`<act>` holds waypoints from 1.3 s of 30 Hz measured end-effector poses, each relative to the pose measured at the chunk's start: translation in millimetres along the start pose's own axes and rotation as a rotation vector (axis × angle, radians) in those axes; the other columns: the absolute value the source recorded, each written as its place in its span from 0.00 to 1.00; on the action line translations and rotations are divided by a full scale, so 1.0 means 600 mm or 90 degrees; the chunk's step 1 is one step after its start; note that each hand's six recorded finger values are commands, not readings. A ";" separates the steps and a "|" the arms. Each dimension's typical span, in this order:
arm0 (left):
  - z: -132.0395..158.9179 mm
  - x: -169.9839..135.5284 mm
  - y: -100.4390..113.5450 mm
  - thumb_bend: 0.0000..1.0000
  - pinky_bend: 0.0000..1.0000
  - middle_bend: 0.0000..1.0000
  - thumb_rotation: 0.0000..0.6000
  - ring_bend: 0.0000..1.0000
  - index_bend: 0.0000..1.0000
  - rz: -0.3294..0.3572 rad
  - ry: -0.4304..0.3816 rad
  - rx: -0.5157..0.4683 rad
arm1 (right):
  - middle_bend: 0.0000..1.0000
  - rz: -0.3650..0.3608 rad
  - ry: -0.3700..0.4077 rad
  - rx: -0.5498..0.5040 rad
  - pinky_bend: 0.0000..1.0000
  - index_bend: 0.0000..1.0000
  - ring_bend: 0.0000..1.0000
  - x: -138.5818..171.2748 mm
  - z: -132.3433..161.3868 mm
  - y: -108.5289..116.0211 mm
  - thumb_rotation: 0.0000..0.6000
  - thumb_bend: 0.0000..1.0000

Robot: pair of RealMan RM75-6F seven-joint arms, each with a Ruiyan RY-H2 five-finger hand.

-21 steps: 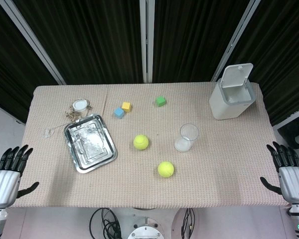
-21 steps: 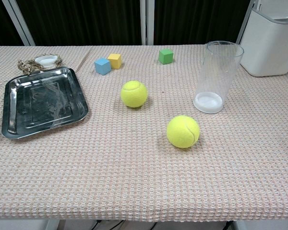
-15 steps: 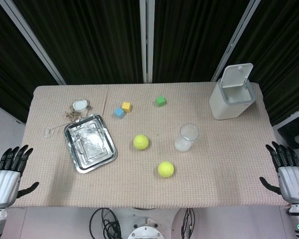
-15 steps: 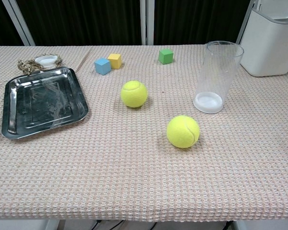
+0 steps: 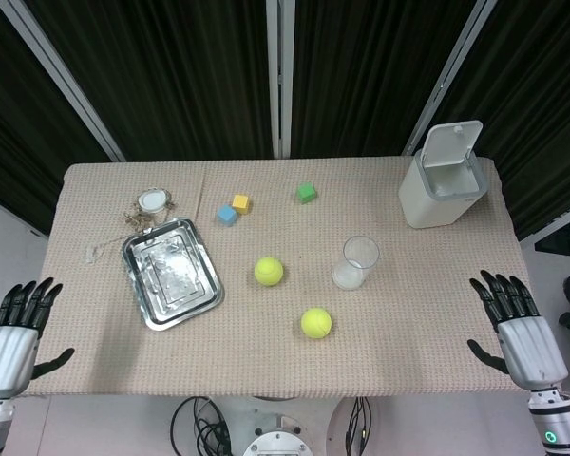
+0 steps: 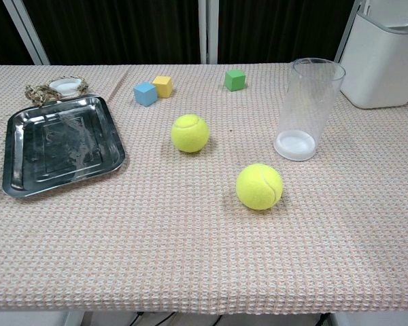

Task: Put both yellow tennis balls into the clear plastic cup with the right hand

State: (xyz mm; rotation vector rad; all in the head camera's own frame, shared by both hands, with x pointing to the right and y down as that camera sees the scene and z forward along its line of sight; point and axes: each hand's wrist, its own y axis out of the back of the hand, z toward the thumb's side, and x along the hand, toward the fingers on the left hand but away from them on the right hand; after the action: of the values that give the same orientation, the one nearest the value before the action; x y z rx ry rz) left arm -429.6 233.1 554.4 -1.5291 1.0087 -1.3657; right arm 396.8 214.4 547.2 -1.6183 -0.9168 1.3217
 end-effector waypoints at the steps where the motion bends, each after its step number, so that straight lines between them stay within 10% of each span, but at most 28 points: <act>1: 0.000 0.001 0.000 0.05 0.00 0.01 1.00 0.00 0.06 0.000 0.000 0.000 | 0.00 0.004 0.010 0.003 0.00 0.00 0.00 -0.003 0.009 -0.002 1.00 0.13; 21: -0.011 -0.007 -0.011 0.05 0.00 0.01 1.00 0.00 0.06 -0.007 0.003 -0.009 | 0.00 0.150 0.284 0.075 0.00 0.00 0.00 -0.085 0.244 -0.134 1.00 0.13; 39: -0.018 -0.004 -0.013 0.05 0.00 0.01 1.00 0.00 0.06 -0.008 0.006 -0.010 | 0.02 0.201 0.315 0.086 0.12 0.00 0.00 -0.158 0.319 -0.202 1.00 0.18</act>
State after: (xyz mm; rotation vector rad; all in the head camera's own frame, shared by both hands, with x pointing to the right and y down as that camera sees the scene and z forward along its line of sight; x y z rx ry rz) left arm -440.2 237.3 561.7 -1.5450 1.0189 -1.3779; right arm 187.6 204.4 675.9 -1.9137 -0.2771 1.0756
